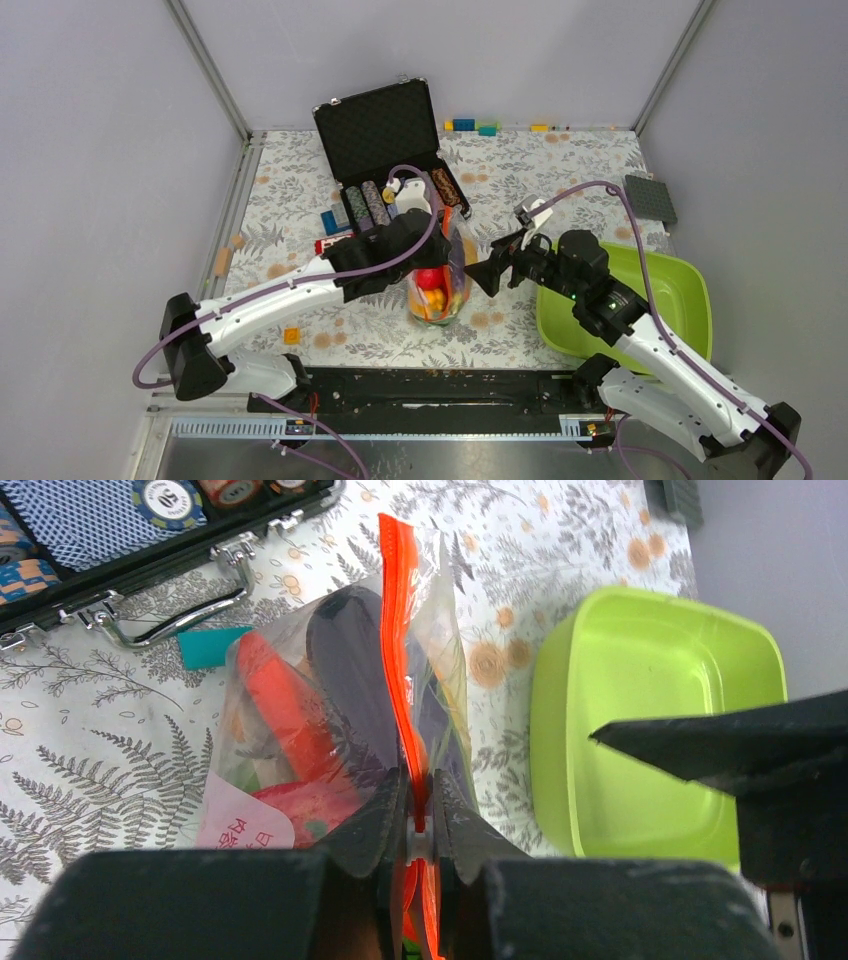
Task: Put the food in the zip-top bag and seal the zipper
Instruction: Adjust the zipper food storage bag at the center of the board.
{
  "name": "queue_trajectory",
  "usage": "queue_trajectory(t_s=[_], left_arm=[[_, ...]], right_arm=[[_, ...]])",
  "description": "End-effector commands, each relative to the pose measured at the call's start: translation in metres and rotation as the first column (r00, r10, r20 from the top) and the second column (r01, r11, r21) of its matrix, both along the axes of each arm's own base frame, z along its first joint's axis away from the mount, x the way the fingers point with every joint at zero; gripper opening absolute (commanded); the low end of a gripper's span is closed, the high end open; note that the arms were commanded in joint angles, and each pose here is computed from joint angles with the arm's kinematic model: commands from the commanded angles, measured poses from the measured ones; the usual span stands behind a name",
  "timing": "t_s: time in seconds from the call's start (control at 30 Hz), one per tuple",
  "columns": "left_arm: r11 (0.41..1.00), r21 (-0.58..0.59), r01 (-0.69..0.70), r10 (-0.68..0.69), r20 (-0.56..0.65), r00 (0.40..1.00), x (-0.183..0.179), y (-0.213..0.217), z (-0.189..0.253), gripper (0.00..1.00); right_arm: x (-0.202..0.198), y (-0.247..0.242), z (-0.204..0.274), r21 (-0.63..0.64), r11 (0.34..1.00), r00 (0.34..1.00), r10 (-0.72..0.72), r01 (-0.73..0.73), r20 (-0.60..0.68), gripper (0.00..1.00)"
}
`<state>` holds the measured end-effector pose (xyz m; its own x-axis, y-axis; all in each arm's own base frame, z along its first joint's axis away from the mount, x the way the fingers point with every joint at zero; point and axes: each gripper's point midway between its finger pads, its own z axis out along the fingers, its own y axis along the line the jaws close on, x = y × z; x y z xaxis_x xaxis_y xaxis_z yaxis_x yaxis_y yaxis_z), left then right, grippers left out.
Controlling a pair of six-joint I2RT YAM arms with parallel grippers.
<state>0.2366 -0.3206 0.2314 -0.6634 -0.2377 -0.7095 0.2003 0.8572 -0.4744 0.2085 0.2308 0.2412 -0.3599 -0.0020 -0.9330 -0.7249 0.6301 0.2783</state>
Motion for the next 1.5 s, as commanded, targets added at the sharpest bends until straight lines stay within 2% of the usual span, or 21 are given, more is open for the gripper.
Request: queue_trajectory(t_s=[0.0, 0.27, 0.37, 0.57, 0.67, 0.73, 0.9, 1.03, 1.07, 1.23, 1.33, 1.4, 1.47], left_arm=[[0.960, -0.179, -0.217, 0.234, 0.078, 0.969, 0.032, -0.008, 0.042, 0.00], [0.939, -0.179, -0.294, 0.313, 0.090, 0.945, 0.038, -0.010, 0.050, 0.00], [0.941, -0.188, -0.282, 0.300, 0.073, 0.951, 0.036, -0.014, 0.049, 0.00], [0.942, -0.186, -0.280, 0.296, 0.061, 0.953, 0.033, -0.014, 0.044, 0.00], [0.943, -0.183, -0.277, 0.291, 0.055, 0.955, 0.033, -0.016, 0.040, 0.00], [0.944, -0.187, -0.270, 0.284, 0.050, 0.958, 0.032, -0.018, 0.039, 0.00], [0.949, -0.197, -0.246, 0.259, 0.040, 0.965, 0.032, -0.027, 0.036, 0.00], [0.953, -0.209, -0.220, 0.230, 0.024, 0.973, 0.029, -0.034, 0.033, 0.00], [0.954, -0.208, -0.217, 0.227, 0.022, 0.974, 0.028, -0.035, 0.032, 0.00], [0.958, -0.198, -0.208, 0.214, 0.010, 0.977, 0.027, -0.037, 0.026, 0.00], [0.959, -0.192, -0.206, 0.211, 0.007, 0.977, 0.027, -0.039, 0.022, 0.00], [0.960, -0.189, -0.204, 0.209, 0.007, 0.978, 0.027, -0.039, 0.021, 0.00], [0.960, -0.186, -0.209, 0.214, 0.008, 0.977, 0.027, -0.038, 0.018, 0.00]], right_arm=[[-0.004, 0.012, 0.011, -0.011, 1.000, 0.999, -0.027, 0.027, -0.030, 1.00], [0.007, 0.013, -0.005, -0.108, 0.985, 0.989, -0.138, 0.132, -0.046, 0.99], [0.015, 0.012, -0.007, -0.132, 0.974, 0.982, -0.186, 0.182, -0.021, 0.98], [0.036, -0.018, -0.038, -0.282, 0.891, 0.929, -0.369, 0.357, 0.011, 0.81], [0.041, -0.027, -0.038, -0.281, 0.871, 0.913, -0.405, 0.402, 0.050, 0.59], [0.041, -0.023, -0.034, -0.245, 0.885, 0.918, -0.393, 0.395, 0.062, 0.50], [0.038, 0.006, -0.022, -0.141, 0.949, 0.958, -0.274, 0.283, 0.081, 0.49], [0.052, 0.009, -0.019, -0.135, 0.937, 0.944, -0.307, 0.322, 0.119, 0.49], [0.056, 0.008, -0.020, -0.144, 0.929, 0.937, -0.325, 0.341, 0.125, 0.44], [0.062, 0.003, -0.045, -0.240, 0.894, 0.926, -0.366, 0.378, 0.095, 0.15], [0.054, -0.005, -0.075, -0.359, 0.859, 0.922, -0.386, 0.366, 0.017, 0.09], [0.046, -0.012, -0.097, -0.439, 0.830, 0.915, -0.402, 0.344, -0.043, 0.01], [0.037, -0.019, -0.119, -0.499, 0.804, 0.902, -0.422, 0.324, -0.093, 0.00]])
